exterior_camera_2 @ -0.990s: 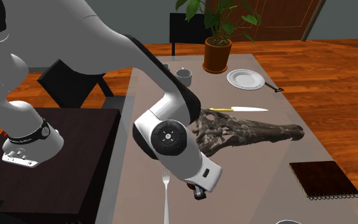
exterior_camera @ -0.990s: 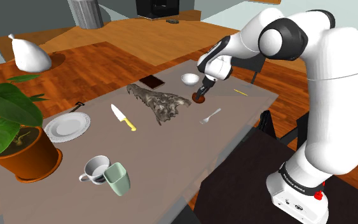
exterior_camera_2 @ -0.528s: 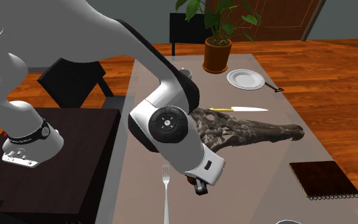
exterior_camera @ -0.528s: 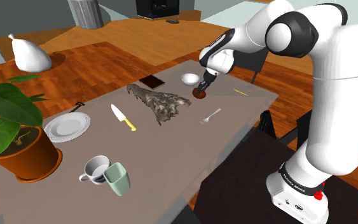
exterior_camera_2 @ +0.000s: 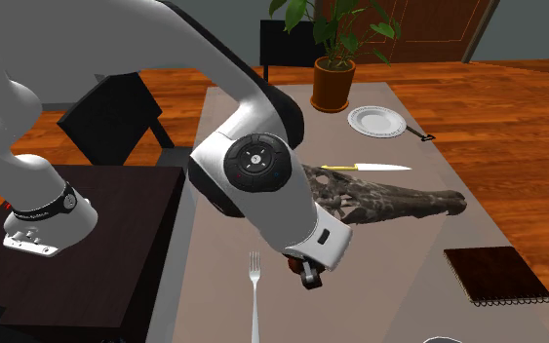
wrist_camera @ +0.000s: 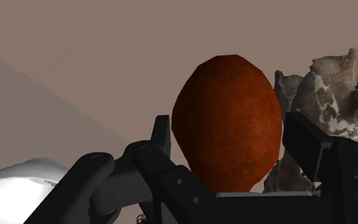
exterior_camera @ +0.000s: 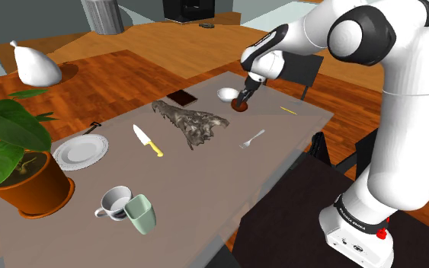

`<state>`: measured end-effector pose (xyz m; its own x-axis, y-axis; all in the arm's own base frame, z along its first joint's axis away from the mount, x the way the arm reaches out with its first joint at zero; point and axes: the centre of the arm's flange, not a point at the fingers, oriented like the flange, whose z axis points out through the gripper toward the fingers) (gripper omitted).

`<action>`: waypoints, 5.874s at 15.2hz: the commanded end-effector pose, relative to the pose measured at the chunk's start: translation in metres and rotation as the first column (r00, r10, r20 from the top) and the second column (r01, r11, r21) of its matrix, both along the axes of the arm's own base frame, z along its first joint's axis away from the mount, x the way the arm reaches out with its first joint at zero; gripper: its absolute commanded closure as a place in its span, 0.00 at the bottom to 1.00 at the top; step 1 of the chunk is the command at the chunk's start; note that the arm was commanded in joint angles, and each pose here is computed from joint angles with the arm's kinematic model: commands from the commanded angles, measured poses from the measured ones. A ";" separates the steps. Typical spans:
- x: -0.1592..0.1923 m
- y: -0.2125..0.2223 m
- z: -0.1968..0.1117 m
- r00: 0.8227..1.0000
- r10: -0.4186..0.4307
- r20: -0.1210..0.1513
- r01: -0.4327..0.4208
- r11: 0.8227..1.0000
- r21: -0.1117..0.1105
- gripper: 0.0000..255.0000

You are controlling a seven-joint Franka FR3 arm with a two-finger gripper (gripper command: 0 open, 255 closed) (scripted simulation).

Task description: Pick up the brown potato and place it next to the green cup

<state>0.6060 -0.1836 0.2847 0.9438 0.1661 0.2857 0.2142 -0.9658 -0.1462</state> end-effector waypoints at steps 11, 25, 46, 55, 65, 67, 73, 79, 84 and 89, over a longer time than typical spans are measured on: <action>-0.001 0.000 0.062 1.000 0.000 0.000 0.000 1.000 0.000 1.00; -0.072 0.127 0.077 1.000 0.000 0.000 0.000 1.000 0.000 1.00; -0.208 0.369 0.077 1.000 0.000 0.000 0.000 1.000 0.000 1.00; -0.266 0.472 0.077 1.000 0.000 0.000 0.000 1.000 0.000 1.00; -0.331 0.587 0.077 1.000 0.000 0.000 0.000 1.000 0.000 1.00; -0.343 0.610 0.077 1.000 0.000 0.000 0.000 1.000 0.000 1.00; -0.354 0.630 0.056 1.000 0.000 0.000 0.000 1.000 0.000 1.00; -0.354 0.630 0.024 1.000 0.000 0.000 0.000 1.000 0.000 1.00; -0.354 0.630 -0.002 1.000 0.000 0.000 0.000 1.000 0.000 1.00; -0.354 0.630 -0.029 1.000 0.000 0.000 0.000 1.000 0.000 1.00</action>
